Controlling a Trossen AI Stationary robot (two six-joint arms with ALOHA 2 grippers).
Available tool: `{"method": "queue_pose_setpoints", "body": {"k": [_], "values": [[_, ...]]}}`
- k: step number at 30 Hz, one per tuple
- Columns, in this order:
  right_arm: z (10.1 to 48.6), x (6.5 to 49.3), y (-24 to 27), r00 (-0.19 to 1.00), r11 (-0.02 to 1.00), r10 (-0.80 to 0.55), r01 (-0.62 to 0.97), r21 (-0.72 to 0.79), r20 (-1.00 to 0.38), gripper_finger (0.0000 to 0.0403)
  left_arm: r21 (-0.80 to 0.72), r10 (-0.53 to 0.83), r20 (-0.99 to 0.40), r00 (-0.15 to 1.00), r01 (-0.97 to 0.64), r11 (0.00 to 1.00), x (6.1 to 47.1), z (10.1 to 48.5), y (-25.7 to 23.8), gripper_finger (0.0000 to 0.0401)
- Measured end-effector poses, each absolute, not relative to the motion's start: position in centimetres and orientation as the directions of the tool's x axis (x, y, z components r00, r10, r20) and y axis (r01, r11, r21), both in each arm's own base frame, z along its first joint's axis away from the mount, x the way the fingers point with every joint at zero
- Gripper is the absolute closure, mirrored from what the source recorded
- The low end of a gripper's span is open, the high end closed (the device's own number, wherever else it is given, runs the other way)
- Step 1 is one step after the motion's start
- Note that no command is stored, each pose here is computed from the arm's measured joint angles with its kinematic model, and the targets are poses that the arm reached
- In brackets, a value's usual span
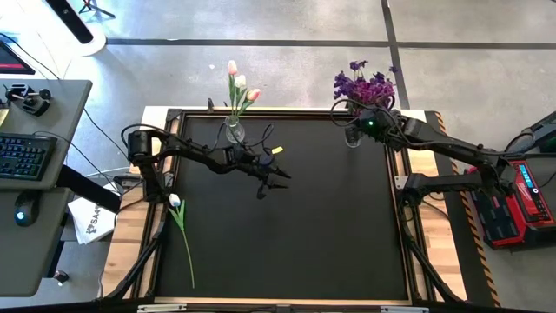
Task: Sort flowers into vase by color
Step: Put the pink flowers into the right transparent vase
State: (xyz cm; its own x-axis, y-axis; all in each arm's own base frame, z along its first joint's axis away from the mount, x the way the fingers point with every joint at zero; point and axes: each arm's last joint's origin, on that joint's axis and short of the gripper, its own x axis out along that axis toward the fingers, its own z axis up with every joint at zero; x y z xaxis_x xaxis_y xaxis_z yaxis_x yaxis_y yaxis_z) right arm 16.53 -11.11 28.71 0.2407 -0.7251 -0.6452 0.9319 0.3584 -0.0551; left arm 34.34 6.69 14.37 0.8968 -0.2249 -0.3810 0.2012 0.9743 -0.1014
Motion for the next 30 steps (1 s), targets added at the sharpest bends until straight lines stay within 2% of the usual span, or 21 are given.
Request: {"method": "queue_pose_setpoints", "body": {"k": [5, 10, 16, 21, 28, 30], "values": [[30.0, 16.2, -10.8, 0.252, 0.398, -0.688, 0.915, -0.062, -0.681, 0.0124, -0.102, -0.225, -0.381, 0.897, 0.201, 0.974, 34.3, 14.4, 6.7, 0.0236], [31.6, 15.6, -10.4, 0.223, 0.372, -0.667, 0.926, -0.059, -0.711, 0.0107, -0.102, -0.225, -0.381, 0.897, 0.201, 0.974, 34.3, 14.4, 6.7, 0.0236], [33.9, 15.3, -10.2, 0.247, 0.371, -0.675, 0.928, -0.030, -0.695, 0.0125, -0.102, -0.225, -0.381, 0.897, 0.201, 0.974, 34.3, 14.4, 6.7, 0.0236], [34.4, 15.5, -10.5, 0.261, 0.351, -0.711, 0.936, -0.008, -0.653, 0.0191, -0.101, -0.225, -0.379, 0.898, 0.201, 0.974, 34.3, 14.4, 6.7, 0.0236], [33.3, 16.0, -10.9, 0.236, 0.311, -0.757, 0.950, -0.019, -0.609, 0.0359, -0.098, -0.225, -0.373, 0.900, 0.203, 0.974, 34.4, 14.5, 6.7, 0.0236], [32.7, 16.0, -10.9, 0.231, 0.313, -0.748, 0.950, -0.023, -0.622, 0.0391, -0.098, -0.225, -0.373, 0.900, 0.203, 0.974, 34.4, 14.5, 6.7, 0.0236]]}}
